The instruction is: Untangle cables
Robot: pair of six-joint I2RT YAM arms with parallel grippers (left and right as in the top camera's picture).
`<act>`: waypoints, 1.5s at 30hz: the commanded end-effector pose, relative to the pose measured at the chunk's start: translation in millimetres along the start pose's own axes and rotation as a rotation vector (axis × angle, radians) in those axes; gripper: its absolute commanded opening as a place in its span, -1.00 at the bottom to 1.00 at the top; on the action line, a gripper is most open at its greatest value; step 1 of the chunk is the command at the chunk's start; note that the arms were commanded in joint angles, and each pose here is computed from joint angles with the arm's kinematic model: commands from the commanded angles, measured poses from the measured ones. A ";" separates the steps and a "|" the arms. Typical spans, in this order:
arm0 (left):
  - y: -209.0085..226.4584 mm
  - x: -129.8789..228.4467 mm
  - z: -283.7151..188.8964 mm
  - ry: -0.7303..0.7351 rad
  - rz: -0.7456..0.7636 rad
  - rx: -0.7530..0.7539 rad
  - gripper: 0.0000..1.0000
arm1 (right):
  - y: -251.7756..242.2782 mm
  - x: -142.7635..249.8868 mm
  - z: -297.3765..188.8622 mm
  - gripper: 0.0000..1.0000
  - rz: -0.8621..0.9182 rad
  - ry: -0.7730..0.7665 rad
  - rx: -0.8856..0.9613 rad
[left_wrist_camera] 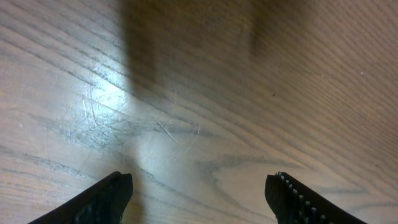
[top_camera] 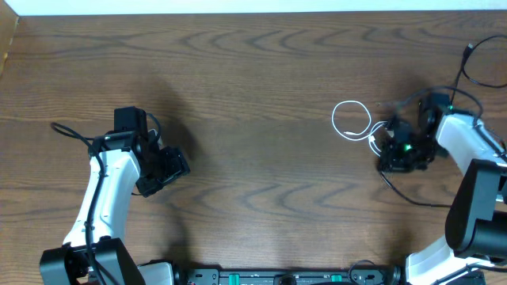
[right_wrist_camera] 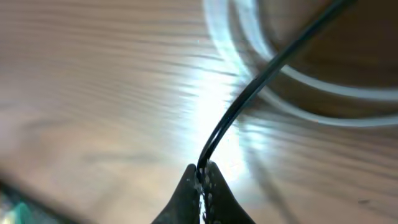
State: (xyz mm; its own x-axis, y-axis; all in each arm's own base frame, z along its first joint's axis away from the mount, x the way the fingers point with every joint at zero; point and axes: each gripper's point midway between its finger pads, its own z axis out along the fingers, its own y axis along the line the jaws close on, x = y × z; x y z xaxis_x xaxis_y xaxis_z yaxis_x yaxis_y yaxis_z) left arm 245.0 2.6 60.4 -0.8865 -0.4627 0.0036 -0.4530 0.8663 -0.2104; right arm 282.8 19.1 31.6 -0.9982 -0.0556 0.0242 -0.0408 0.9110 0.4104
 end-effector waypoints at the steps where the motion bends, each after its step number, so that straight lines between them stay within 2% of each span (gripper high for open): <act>1: 2.6 1.8 1.0 0.006 -0.010 -0.006 0.47 | 47.4 -40.2 -48.7 -0.98 -0.165 -0.161 -0.166; 7: 2.6 1.9 1.0 0.006 -0.010 -0.006 0.47 | 63.7 -74.2 -123.5 -0.98 -0.242 -0.353 -0.106; 14: 2.6 1.7 1.0 0.005 -0.010 -0.006 0.48 | 64.1 -83.4 -189.1 -0.98 -0.284 -0.558 -0.026; 17: 2.6 1.7 1.0 0.005 -0.010 -0.006 0.48 | 53.7 -80.6 -202.8 -0.97 -0.227 -0.594 0.025; 20: 2.5 1.7 1.0 0.005 -0.011 -0.006 0.47 | 43.8 -74.7 -197.9 -0.65 -0.163 -0.561 0.058; 25: 2.0 0.1 1.1 -0.001 -0.009 -0.003 0.48 | 46.5 -64.3 -167.8 -0.61 -0.157 -0.477 0.039; 27: 1.7 -0.8 1.1 -0.005 -0.008 -0.002 0.48 | 46.8 -61.4 -153.3 -0.44 -0.153 -0.448 0.036; 31: 1.6 -1.1 1.0 -0.006 -0.008 -0.002 0.47 | 35.0 -51.4 -123.4 -0.38 -0.084 -0.378 0.083; 36: 0.4 -4.6 1.0 -0.020 -0.005 0.003 0.48 | 33.1 -39.3 -91.4 -0.25 -0.108 -0.301 0.134; 40: -0.6 -7.3 0.9 -0.031 -0.002 0.007 0.47 | 33.7 -41.6 -81.0 -0.07 -0.114 -0.284 0.214; 45: -1.0 -8.6 0.9 -0.036 -0.001 0.009 0.47 | 38.7 -49.7 -64.8 -0.03 -0.101 -0.264 0.287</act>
State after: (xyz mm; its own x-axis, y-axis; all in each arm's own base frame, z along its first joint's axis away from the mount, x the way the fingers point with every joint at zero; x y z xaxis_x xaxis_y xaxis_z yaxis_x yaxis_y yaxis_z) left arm 255.2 4.2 61.3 -0.8858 -0.4626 -0.0368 -0.4439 0.8677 -0.2237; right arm 331.4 31.6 120.2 -0.9494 -0.1035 -0.2964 -0.1661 0.9668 0.1943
